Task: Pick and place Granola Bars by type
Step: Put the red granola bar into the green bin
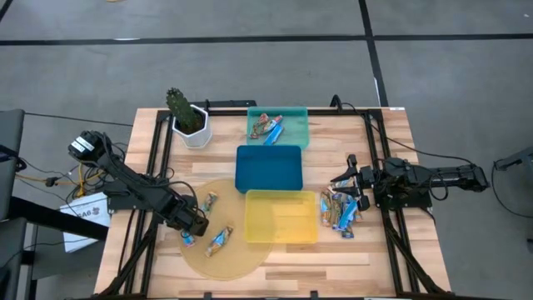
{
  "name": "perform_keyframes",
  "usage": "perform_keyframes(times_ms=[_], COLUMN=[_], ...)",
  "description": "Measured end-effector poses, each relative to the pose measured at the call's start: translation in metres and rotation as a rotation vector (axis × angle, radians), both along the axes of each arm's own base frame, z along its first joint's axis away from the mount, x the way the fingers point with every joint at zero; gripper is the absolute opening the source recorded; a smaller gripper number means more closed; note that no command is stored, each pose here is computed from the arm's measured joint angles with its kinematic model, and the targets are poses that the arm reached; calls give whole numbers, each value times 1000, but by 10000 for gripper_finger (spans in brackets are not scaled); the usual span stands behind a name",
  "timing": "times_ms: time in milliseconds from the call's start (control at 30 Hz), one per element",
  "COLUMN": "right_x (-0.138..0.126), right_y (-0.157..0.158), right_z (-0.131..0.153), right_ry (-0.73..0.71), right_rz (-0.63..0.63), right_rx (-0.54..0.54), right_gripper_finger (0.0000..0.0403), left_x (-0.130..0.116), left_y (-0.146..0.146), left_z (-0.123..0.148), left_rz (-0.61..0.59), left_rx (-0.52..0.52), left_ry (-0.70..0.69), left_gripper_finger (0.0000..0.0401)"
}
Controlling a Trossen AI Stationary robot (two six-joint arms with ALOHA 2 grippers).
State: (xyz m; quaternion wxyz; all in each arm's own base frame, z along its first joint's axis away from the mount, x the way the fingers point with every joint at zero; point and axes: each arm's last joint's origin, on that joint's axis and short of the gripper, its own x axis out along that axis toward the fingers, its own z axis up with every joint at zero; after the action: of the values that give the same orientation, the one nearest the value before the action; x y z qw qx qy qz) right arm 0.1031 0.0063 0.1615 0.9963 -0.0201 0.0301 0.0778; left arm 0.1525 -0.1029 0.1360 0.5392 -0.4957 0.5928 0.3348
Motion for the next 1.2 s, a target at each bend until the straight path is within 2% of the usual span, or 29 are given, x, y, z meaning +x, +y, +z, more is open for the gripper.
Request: perform_keyframes(times_ms=[200,367,500,700,900,1200], right_x=[0,0,0,0,0,0], right_y=[0,0,0,0,0,0], right_z=[0,0,0,0,0,0], right_ry=[0,0,0,0,0,0], right_rz=[0,0,0,0,0,0], right_rx=[0,0,0,0,0,0], right_gripper_finger=[124,124,124,124,124,124], left_x=[2,4,6,8,11,29], left_y=[-1,-3,-4,-5,-4,1], left_z=[0,1,2,15,31,61], left_rz=[-33,-69,-109,-149,-190,-276], left_rx=[-10,-23,-51,-104,-82,-7], left_ry=[-29,-61,-89,-206,-400,-807], left_gripper_finger=[75,38,25,31,28,28])
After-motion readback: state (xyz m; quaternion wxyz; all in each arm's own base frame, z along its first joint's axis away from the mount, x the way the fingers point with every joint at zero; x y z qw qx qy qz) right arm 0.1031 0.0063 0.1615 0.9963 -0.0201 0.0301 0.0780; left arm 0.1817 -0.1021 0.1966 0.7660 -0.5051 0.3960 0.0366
